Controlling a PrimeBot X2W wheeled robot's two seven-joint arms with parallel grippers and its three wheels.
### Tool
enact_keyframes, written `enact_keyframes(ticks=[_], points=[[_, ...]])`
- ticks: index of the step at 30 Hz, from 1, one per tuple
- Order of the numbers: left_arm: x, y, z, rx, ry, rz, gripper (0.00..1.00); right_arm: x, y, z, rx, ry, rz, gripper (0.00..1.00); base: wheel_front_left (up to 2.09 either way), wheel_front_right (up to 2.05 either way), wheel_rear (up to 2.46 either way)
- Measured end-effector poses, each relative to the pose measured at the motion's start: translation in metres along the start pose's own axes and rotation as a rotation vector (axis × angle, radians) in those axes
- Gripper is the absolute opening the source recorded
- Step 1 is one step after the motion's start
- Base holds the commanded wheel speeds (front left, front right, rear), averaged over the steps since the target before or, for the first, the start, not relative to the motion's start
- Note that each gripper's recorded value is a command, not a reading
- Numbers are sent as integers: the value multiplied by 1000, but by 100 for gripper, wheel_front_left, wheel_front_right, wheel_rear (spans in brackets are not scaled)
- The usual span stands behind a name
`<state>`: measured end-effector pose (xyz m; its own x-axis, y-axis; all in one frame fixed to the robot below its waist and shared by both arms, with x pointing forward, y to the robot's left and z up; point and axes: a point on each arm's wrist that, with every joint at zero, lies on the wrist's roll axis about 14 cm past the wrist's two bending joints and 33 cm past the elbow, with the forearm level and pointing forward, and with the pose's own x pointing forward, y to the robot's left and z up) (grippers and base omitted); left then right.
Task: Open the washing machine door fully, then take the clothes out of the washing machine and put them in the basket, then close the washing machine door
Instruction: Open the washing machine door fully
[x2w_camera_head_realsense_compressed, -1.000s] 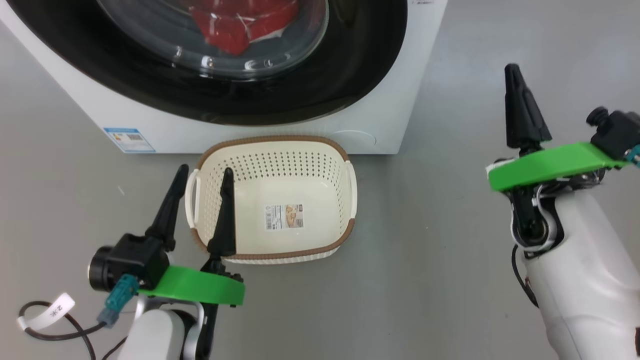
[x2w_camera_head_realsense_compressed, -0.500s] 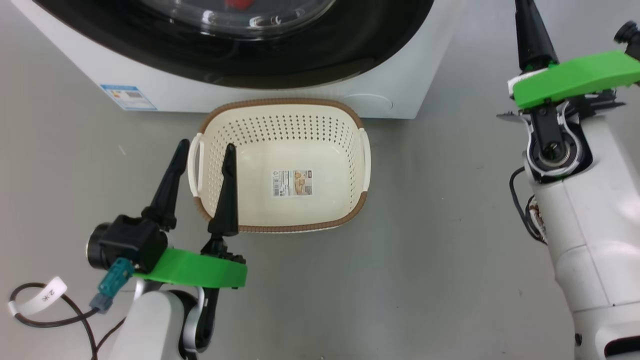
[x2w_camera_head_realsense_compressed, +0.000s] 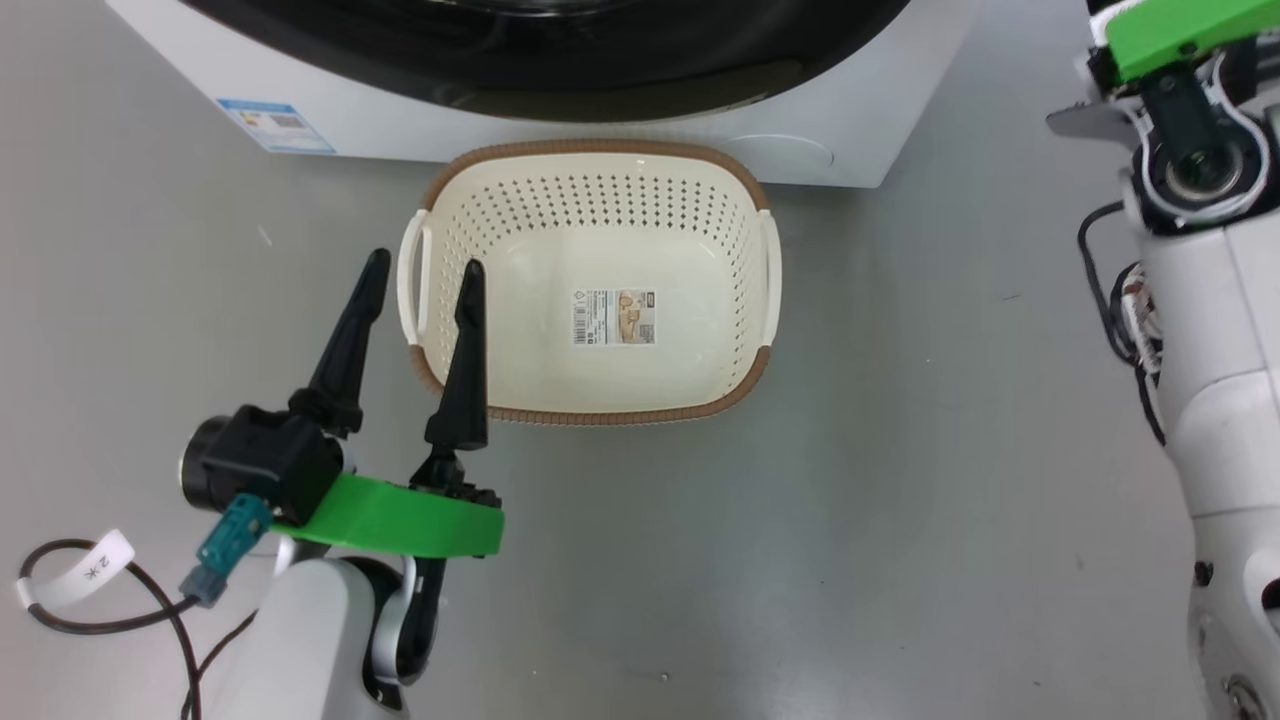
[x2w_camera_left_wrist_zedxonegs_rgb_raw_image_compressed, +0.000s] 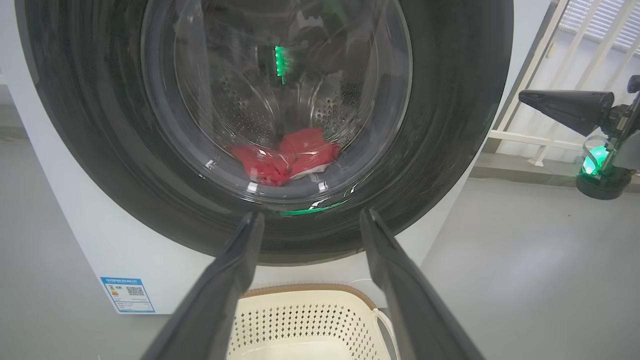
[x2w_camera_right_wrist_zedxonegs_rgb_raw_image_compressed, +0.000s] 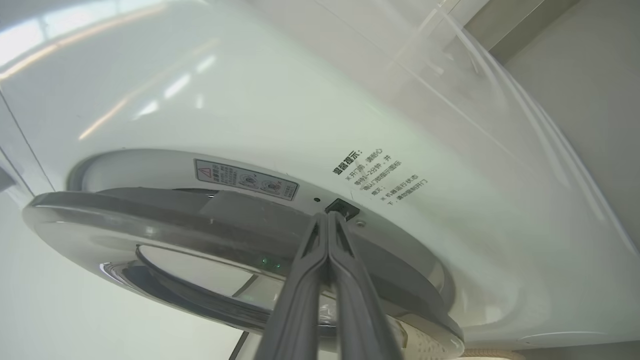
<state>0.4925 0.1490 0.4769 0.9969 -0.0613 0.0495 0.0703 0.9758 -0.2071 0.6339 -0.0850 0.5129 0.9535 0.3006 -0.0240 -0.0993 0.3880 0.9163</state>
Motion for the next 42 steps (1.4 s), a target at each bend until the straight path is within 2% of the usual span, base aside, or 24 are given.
enact_keyframes(ticks=[11, 27, 42], points=[[-4, 13, -11, 11, 31, 29, 100, 30, 9, -11, 27, 155, 24, 0, 0, 0, 0], [-5, 23, -22, 10, 62, 51, 100, 58, 16, -32, -17, 335, 34, 0, 0, 0, 0], [-3, 23, -21, 8, 61, 51, 100, 58, 19, -43, -12, 468, 20, 0, 0, 0, 0]])
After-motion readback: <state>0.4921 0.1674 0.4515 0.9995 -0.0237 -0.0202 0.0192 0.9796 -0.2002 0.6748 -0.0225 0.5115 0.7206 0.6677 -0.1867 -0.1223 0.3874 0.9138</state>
